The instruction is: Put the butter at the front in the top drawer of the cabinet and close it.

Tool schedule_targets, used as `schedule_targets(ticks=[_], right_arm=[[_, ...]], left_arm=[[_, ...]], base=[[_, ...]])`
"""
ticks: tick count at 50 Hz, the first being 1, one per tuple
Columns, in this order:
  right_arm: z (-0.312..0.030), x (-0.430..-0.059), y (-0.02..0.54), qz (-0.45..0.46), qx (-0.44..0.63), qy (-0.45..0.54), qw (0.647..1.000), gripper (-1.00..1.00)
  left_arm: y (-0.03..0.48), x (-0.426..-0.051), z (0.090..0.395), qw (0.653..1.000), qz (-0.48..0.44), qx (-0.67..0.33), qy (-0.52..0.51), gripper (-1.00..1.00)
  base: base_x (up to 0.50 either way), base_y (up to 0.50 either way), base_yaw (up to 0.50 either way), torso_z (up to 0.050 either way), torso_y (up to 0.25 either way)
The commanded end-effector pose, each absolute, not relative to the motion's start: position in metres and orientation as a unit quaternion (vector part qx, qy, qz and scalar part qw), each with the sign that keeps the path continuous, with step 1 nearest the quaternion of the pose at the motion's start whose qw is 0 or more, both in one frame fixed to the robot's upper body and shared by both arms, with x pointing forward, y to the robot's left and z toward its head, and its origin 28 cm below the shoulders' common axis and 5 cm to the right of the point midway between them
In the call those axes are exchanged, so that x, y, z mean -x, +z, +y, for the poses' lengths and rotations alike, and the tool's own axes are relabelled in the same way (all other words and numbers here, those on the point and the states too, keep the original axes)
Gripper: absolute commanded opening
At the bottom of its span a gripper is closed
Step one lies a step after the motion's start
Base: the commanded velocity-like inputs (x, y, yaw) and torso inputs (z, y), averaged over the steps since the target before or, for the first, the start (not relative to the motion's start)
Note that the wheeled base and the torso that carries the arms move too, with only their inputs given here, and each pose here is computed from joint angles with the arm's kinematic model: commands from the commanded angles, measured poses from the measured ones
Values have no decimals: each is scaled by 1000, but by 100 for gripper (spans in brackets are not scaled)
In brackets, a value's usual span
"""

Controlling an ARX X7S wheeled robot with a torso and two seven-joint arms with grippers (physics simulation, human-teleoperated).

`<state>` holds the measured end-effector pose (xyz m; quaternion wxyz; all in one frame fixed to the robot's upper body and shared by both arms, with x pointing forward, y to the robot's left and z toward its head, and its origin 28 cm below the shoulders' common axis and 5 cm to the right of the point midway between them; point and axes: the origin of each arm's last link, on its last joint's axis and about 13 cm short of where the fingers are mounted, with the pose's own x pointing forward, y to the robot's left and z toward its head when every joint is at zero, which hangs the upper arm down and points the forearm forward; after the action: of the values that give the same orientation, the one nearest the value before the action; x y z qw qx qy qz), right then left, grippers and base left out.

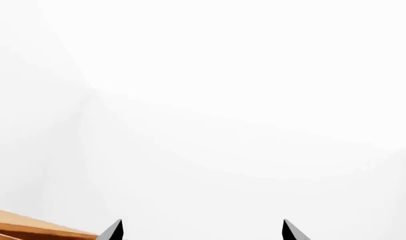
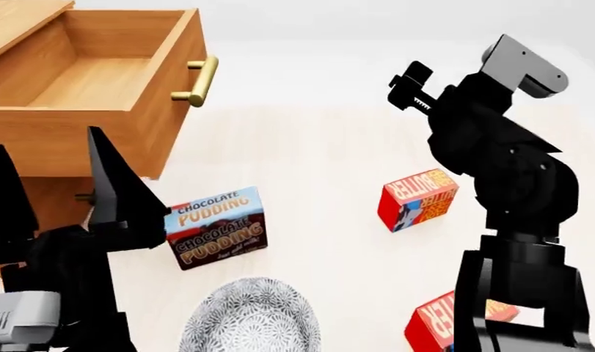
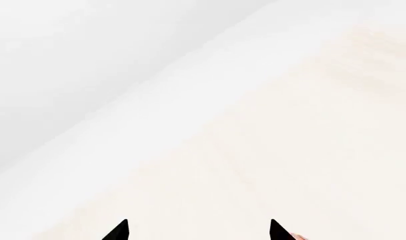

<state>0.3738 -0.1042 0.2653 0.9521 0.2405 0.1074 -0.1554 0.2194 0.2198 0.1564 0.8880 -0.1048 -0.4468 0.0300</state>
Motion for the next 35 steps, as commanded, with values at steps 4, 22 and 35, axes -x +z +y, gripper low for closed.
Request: schedule_targets(ticks=[4, 22, 35], right_arm=[[-102, -370, 262, 132, -252, -155, 946, 100], [-98, -350, 281, 102, -249, -141, 953, 100], [-103, -344, 279, 100, -264, -218, 934, 100]], left_arm=[[157, -213, 221, 874, -474, 110, 17, 100], [154, -205, 221, 876, -468, 113, 14, 100], [151, -207, 223, 878, -465, 115, 22, 100]], base=[[0, 0, 0, 0, -250], [0, 0, 0, 0, -118], [0, 0, 0, 0, 0]])
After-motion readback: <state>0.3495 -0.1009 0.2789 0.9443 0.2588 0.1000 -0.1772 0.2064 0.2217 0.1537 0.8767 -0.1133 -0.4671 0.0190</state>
